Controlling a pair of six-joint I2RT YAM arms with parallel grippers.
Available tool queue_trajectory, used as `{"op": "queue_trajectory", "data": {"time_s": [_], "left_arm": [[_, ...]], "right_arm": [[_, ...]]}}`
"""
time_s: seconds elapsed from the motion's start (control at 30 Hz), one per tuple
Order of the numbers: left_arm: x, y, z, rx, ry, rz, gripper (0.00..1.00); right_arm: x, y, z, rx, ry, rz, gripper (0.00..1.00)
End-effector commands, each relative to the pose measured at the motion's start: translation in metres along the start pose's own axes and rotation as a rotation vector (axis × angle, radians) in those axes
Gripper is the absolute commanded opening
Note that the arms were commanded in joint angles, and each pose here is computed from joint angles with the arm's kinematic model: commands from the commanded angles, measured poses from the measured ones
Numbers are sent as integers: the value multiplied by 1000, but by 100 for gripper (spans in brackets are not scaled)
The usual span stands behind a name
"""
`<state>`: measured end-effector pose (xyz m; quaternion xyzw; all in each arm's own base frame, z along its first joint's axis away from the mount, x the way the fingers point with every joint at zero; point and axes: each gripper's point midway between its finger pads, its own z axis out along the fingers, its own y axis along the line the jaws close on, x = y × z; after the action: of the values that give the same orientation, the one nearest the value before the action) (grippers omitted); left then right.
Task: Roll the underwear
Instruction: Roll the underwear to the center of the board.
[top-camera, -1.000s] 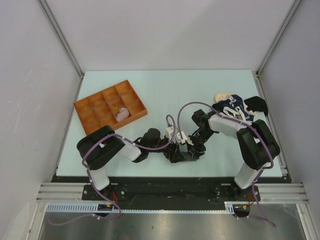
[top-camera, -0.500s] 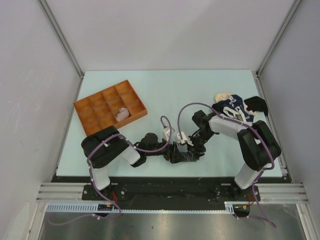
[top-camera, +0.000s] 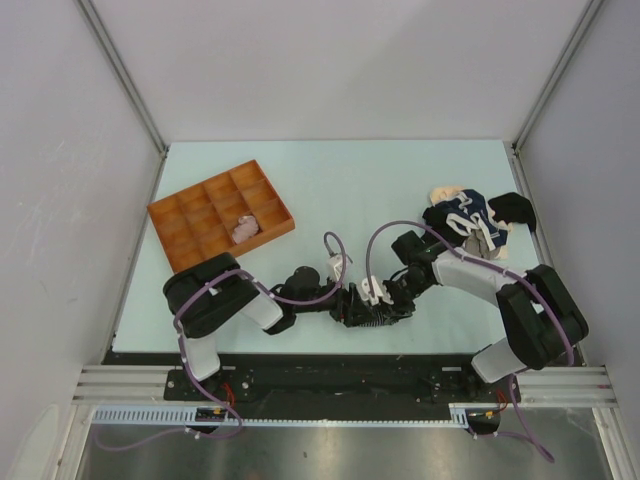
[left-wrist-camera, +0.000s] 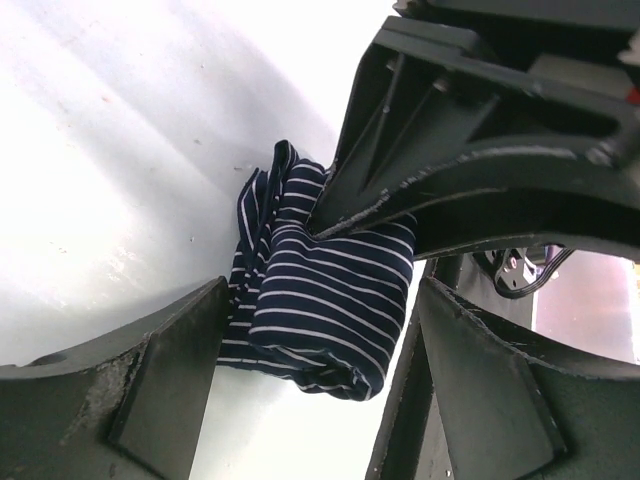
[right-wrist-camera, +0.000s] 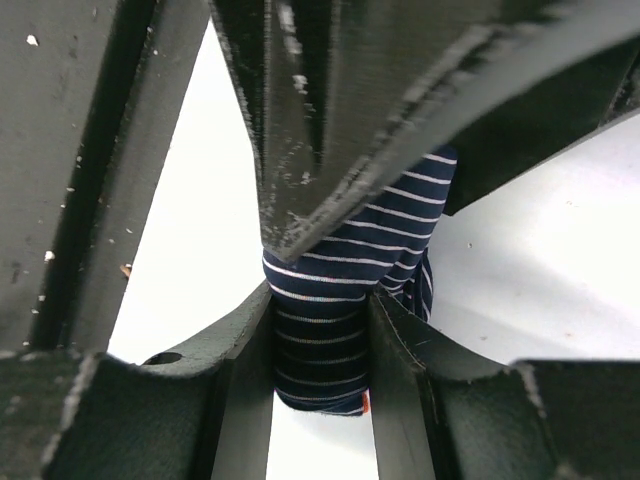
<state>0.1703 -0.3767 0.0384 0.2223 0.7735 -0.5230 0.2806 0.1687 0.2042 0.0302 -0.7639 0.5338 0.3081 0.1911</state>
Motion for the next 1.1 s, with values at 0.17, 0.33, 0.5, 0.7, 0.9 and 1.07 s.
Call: {"op": "queue_trajectory", "data": {"time_s": [0.17,0.33,0.5,0.7,0.9,1.07], "left_arm": [[60,32,-2,-140,219,-82,83],[68,31,-5,-134,257,-88,79],[79,31,-8,-146,306,-95,76],[93,32,-15,-169,361,-103,62],[102,33,-19,-193,408,-83,50],[108,28,-13,-168,449,-69,25]], "right_arm": [[33,20,5,-25,132,11,22],[34,19,5,-21,133,17,22],[32,17,3,-7,128,15,22],[30,13,2,10,128,15,22],[30,11,2,19,130,11,21],[31,10,3,23,138,12,21]]}}
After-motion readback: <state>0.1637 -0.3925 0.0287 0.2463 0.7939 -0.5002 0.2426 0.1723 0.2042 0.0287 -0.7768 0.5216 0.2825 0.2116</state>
